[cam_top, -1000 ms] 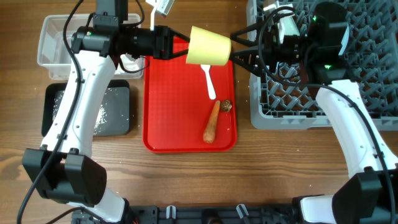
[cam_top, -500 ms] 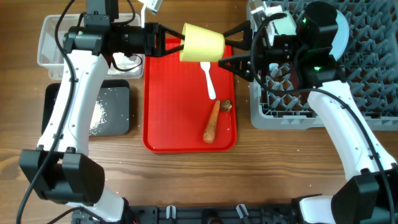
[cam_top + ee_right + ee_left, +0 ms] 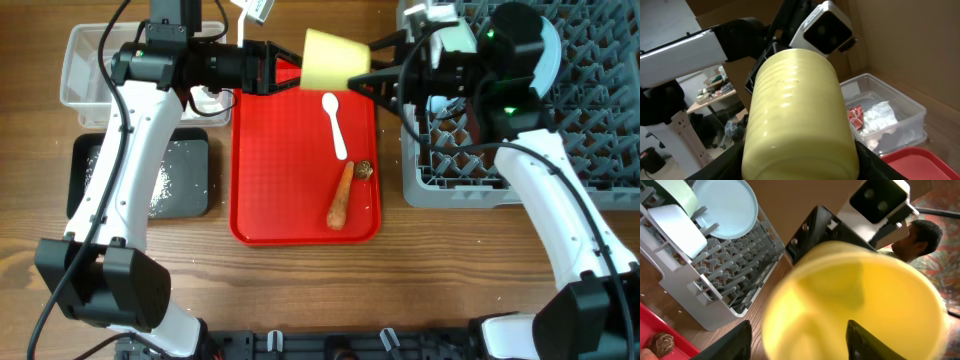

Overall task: Sort waste into correct bins and load items into the dishwasher rack
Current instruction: 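Place the yellow cup upside down in the rack with the right gripper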

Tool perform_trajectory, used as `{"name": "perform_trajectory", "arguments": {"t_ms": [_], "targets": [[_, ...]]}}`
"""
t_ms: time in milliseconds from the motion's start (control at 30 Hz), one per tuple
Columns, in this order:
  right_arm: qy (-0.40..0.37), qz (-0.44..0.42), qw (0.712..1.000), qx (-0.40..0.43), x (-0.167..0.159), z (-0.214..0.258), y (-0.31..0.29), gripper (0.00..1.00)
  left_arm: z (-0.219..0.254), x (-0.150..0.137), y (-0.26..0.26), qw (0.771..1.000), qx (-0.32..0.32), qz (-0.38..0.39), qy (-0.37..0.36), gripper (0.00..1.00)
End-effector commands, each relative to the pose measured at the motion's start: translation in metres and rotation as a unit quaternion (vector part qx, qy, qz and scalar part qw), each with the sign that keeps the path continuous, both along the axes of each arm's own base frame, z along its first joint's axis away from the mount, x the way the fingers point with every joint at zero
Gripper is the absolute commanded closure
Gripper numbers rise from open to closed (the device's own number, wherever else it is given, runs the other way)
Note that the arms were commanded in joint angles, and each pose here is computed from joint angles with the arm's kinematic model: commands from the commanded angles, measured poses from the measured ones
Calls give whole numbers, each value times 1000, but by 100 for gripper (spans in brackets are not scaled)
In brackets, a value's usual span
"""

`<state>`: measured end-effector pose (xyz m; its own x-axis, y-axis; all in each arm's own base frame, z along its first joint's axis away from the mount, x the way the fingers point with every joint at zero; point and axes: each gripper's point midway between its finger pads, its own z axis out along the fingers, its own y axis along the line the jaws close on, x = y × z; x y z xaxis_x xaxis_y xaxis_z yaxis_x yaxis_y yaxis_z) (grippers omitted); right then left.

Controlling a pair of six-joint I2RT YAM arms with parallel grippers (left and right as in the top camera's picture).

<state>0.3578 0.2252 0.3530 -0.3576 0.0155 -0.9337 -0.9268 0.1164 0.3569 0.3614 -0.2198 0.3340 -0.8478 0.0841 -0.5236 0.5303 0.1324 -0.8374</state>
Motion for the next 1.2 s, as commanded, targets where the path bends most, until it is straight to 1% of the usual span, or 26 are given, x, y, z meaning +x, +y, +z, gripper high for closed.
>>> {"name": "perform_trajectory", "arguments": {"t_ms": [0, 33, 67, 167, 233, 267, 300, 333, 367, 400, 433, 500, 567, 633, 700, 767, 867, 933, 967, 1033, 1067, 1100, 1167], "targets": [[-13, -6, 1000, 5, 5, 8, -33, 49, 8, -4, -1, 1000, -10, -9, -12, 36], [0, -25, 1000, 5, 12, 6, -51, 50, 8, -4, -1, 1000, -9, -9, -12, 35], [17, -43, 999, 5, 17, 3, -63, 54, 7, -2, -1, 1000, -6, -6, -13, 34], [112, -157, 981, -6, 48, -22, -102, 54, -4, 7, 1, 999, 26, 22, -14, 33], [174, -247, 953, -36, 64, -51, -126, 54, -23, 19, 8, 995, 80, 65, -7, 32], [203, -285, 935, -58, 65, -64, -137, 55, -37, 26, 14, 989, 119, 93, 2, 32], [229, -328, 912, -91, 61, -77, -151, 55, -56, 34, 26, 976, 175, 132, 12, 32], [244, -361, 892, -123, 56, -85, -162, 55, -70, 40, 36, 963, 218, 160, 17, 32], [259, -406, 861, -166, 47, -91, -178, 55, -82, 45, 48, 948, 258, 187, 21, 31], [275, -450, 824, -209, 31, -92, -196, 56, -93, 49, 60, 931, 296, 211, 22, 31], [283, -474, 801, -232, 19, -90, -206, 56, -98, 51, 67, 922, 316, 223, 23, 31], [311, -527, 733, -296, -14, -88, -234, 56, -108, 54, 82, 900, 357, 248, 25, 30], [357, -540, 674, -355, -47, -101, -250, 56, -113, 58, 94, 882, 387, 268, 21, 29], [411, -528, 626, -400, -70, -125, -258, 56, -115, 60, 99, 874, 399, 276, 18, 28], [442, -508, 606, -424, -73, -146, -259, 56, -115, 60, 100, 873, 401, 278, 18, 28], [471, -488, 589, -439, -68, -169, -260, 55, -117, 61, 102, 871, 405, 279, 18, 28], [492, -471, 576, -452, -50, -200, -262, 56, -117, 60, 102, 870, 405, 278, 20, 28], [502, -455, 571, -463, -42, -218, -258, 54, -118, 59, 102, 870, 406, 278, 21, 27], [500, -450, 573, -468, -37, -225, -254, 51, -118, 60, 102, 870, 405, 278, 20, 27], [494, -443, 579, -473, -30, -232, -248, 41, -118, 60, 102, 870, 405, 278, 20, 27], [491, -442, 582, -475, -26, -235, -245, 31, -118, 59, 102, 870, 405, 278, 21, 27], [485, -446, 586, -471, -22, -235, -246, 28, -118, 59, 102, 870, 406, 278, 21, 27], [480, -450, 590, -468, -18, -235, -246, 26, -118, 59, 102, 870, 406, 278, 21, 27]]}}
